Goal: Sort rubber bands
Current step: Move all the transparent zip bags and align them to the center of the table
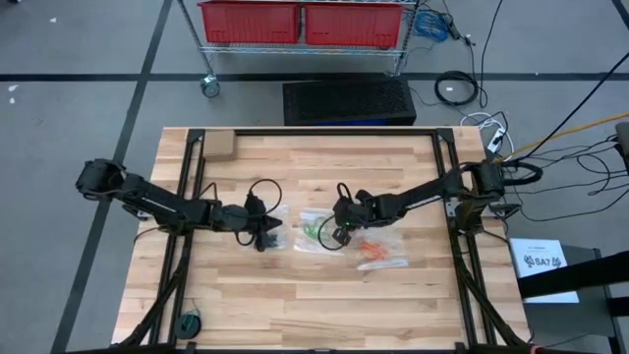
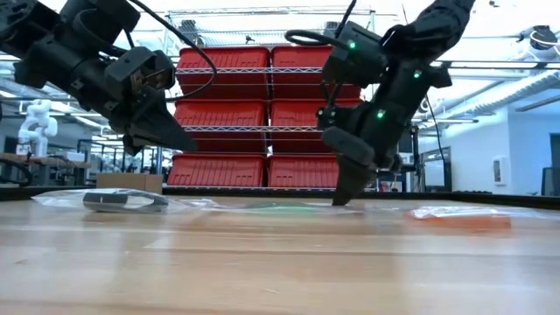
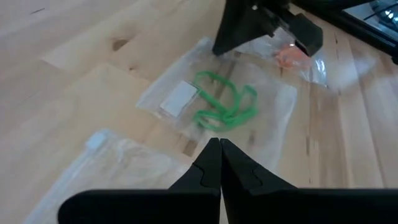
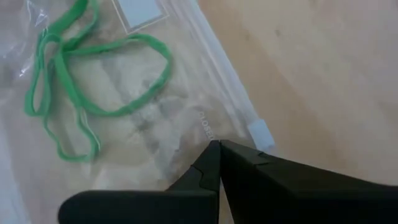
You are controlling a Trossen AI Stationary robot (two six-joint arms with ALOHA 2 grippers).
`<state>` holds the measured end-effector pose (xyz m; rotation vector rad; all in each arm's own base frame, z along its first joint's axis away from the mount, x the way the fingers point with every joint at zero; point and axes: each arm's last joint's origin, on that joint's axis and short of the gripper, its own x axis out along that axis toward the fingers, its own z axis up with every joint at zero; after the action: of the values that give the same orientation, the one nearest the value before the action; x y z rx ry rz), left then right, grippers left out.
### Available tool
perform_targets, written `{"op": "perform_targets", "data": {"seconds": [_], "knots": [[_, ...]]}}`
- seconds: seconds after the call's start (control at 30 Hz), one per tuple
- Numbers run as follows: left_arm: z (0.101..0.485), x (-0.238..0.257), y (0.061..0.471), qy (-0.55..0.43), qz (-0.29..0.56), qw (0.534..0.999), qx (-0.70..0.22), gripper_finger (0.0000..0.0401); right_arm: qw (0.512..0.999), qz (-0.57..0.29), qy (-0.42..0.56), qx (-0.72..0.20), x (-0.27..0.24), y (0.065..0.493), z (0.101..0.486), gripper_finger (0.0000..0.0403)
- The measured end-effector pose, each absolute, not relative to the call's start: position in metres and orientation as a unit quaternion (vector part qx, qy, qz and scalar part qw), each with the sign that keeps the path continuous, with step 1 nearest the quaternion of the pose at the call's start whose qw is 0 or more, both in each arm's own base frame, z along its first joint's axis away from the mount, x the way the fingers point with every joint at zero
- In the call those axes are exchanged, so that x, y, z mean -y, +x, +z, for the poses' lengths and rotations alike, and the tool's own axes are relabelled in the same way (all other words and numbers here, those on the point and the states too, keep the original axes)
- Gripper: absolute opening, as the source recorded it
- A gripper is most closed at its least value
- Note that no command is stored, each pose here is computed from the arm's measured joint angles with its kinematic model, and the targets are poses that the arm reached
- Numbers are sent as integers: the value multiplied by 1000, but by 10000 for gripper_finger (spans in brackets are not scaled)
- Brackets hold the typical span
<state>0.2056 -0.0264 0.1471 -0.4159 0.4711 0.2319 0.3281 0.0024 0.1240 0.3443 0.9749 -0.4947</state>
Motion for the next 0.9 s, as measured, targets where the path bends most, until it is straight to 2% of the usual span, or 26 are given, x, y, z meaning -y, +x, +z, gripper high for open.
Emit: {"op": "perform_targets", "data": {"seconds": [0.3,0.63,0.77,0.9], "knots": [[147,26,206,-202,113,945,-232,2,858,-214,133,-448,5,334,135,0],[147,26,206,-192,111,947,-233,2,885,-168,64,-430,-30,305,185,0],[147,26,206,-189,110,948,-232,2,859,-162,106,-474,-49,272,157,0],[147,26,206,-189,110,948,-232,2,827,-195,160,-502,-59,244,128,0]]}}
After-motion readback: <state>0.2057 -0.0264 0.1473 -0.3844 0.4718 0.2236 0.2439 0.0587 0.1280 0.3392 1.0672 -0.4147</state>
